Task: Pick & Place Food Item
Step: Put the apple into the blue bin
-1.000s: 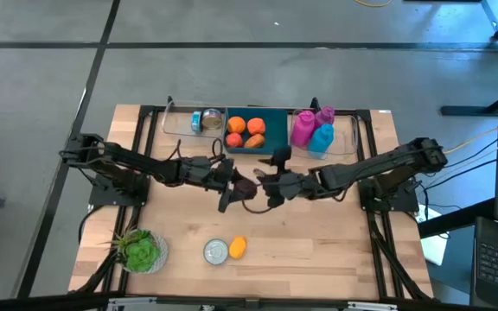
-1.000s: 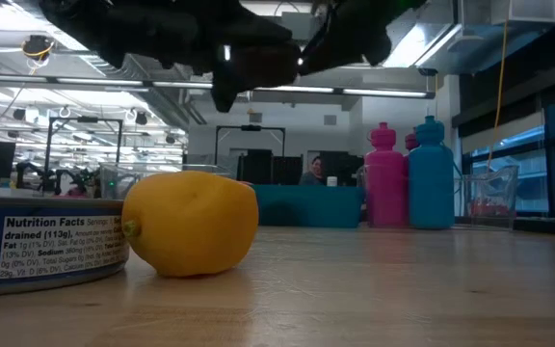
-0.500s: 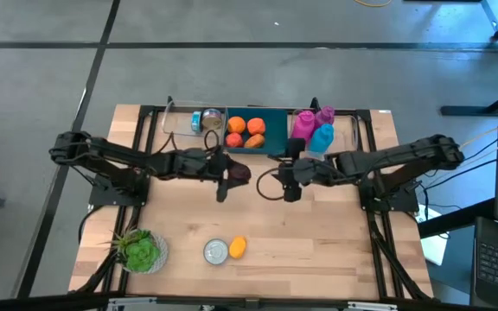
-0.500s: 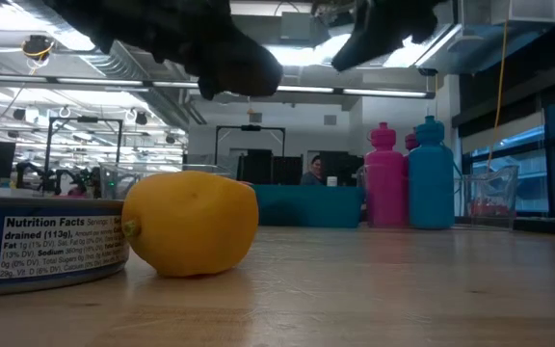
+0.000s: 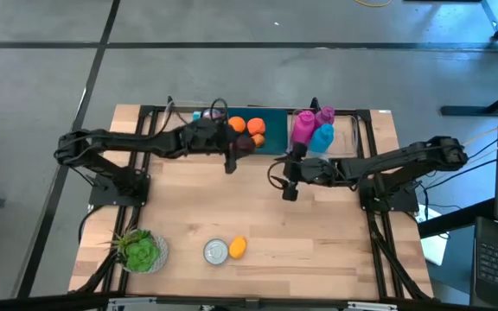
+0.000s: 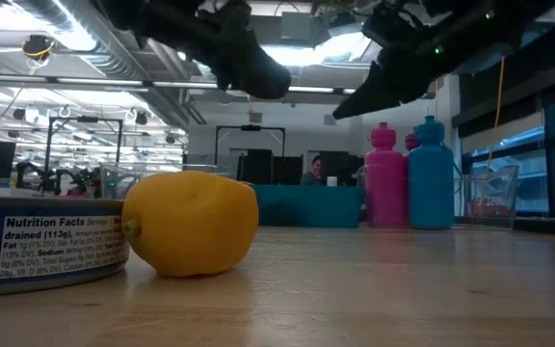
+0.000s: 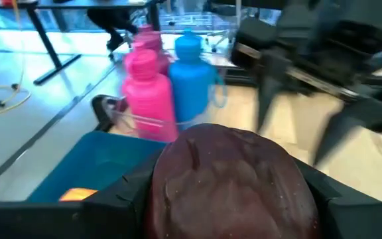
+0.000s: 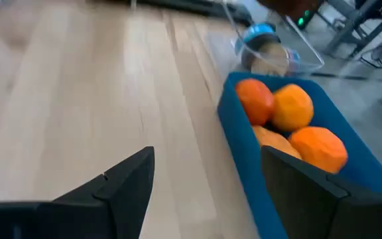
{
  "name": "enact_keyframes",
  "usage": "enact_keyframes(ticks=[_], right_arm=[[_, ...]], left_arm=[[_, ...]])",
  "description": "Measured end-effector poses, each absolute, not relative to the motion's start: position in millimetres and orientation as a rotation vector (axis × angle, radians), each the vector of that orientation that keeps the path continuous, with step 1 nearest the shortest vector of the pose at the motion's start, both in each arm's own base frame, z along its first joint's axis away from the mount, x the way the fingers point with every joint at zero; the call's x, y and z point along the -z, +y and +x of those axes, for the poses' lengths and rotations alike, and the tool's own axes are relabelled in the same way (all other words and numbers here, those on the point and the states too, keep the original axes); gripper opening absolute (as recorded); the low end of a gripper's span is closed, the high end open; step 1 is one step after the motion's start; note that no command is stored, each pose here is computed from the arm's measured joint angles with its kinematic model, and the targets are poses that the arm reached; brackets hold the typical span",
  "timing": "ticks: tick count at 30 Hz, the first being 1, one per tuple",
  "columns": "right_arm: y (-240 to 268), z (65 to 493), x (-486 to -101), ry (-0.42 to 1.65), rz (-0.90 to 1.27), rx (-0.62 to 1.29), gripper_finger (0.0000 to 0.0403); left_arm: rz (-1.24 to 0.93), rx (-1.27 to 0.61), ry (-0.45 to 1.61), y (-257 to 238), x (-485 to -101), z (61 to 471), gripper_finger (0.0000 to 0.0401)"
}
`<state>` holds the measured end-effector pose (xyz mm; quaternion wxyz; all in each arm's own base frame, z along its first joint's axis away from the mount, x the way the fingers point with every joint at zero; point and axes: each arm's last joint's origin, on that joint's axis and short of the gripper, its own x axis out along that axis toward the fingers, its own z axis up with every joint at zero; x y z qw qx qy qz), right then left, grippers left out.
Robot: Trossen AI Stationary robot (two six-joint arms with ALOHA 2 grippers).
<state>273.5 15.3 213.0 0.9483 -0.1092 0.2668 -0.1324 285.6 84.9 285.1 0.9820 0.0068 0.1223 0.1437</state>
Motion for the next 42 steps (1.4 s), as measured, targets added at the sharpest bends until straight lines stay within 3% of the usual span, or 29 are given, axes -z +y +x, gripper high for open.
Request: enact_keyframes(ticks=[10,23,42], right_arm=[[19,258,-204,0.367,-0.107,0.202,0.0272],[35,238,-177,0.414,-0.020,0.161,0.0272],[46,225,-160,0.458,0.042,0.154,0.0272]], left_arm=[[-0.033,-0.296,0.369,145,-275,320,0.0215],[-0.095,-0.240,0.581,214,-254,387,0.0215],[-0.052,-0.149,0.936,242,-232,438,0.0215]])
